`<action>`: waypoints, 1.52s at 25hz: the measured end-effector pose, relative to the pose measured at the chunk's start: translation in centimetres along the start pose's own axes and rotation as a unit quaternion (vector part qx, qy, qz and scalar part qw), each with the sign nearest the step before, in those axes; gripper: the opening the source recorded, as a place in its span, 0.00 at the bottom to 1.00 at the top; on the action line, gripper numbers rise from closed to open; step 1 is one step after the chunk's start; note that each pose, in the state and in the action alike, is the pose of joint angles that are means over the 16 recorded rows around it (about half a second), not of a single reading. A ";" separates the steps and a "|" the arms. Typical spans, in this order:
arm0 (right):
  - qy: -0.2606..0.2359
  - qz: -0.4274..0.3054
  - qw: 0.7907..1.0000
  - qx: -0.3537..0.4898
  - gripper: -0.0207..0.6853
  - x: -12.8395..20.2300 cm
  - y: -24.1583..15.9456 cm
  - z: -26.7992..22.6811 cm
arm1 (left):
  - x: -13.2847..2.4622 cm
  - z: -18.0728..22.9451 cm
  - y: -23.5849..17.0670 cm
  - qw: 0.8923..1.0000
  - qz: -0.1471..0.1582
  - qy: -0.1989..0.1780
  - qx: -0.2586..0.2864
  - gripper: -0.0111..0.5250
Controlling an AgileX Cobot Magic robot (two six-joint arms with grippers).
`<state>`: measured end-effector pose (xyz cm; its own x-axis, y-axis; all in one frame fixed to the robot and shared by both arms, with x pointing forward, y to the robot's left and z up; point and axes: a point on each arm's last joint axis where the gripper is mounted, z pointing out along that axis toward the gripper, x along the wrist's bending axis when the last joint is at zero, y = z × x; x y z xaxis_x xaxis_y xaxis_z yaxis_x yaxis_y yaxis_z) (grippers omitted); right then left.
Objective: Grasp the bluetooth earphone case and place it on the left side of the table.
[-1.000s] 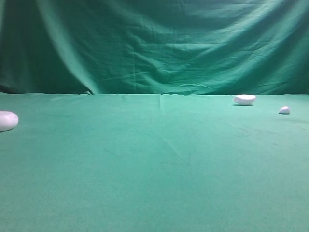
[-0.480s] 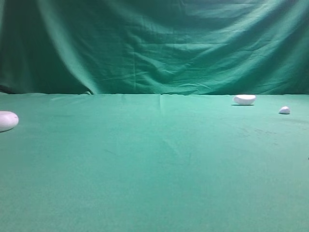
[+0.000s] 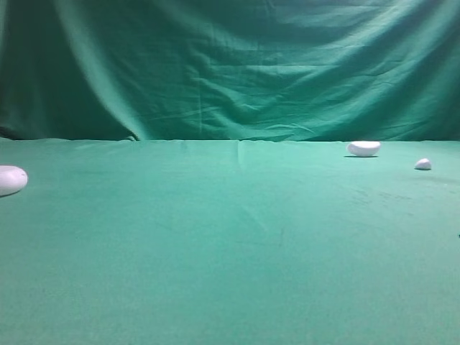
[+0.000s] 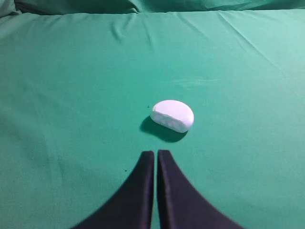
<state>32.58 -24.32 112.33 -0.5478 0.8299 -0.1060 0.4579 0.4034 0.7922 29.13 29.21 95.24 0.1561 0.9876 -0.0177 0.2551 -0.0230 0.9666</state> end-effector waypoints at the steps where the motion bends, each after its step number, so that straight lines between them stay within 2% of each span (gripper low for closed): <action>1: -0.010 0.007 1.000 -0.011 0.03 -0.3 -0.6 0.1 | 0.0 0.0 0.0 1.000 0.000 0.000 0.000 0.02; 6: -0.078 0.053 0.993 -0.077 0.03 -1.4 -4.3 0.4 | 0.0 0.0 0.0 1.000 0.000 0.000 0.000 0.02; 11: -0.151 0.101 0.974 -0.133 0.03 -1.6 -9.1 1.4 | 0.0 0.0 0.0 1.000 0.000 0.000 0.000 0.02; 17: -0.201 0.144 0.955 -0.161 0.03 -1.2 -14.1 3.6 | 0.0 0.0 0.0 1.000 0.000 0.000 0.000 0.02; 25: -0.214 0.173 0.948 -0.158 0.03 -0.8 -17.3 5.8 | 0.0 0.0 0.0 1.000 0.000 0.000 0.000 0.02; 38: -0.212 0.175 0.949 -0.154 0.03 -0.7 -17.8 6.1 | 0.0 0.0 0.0 1.000 0.000 0.000 0.000 0.02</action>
<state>29.11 -29.72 94.62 -0.0389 0.9991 0.0158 0.2974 -0.0035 0.9547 29.13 29.21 95.24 0.1563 0.9875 -0.0177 0.2551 -0.0231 0.9666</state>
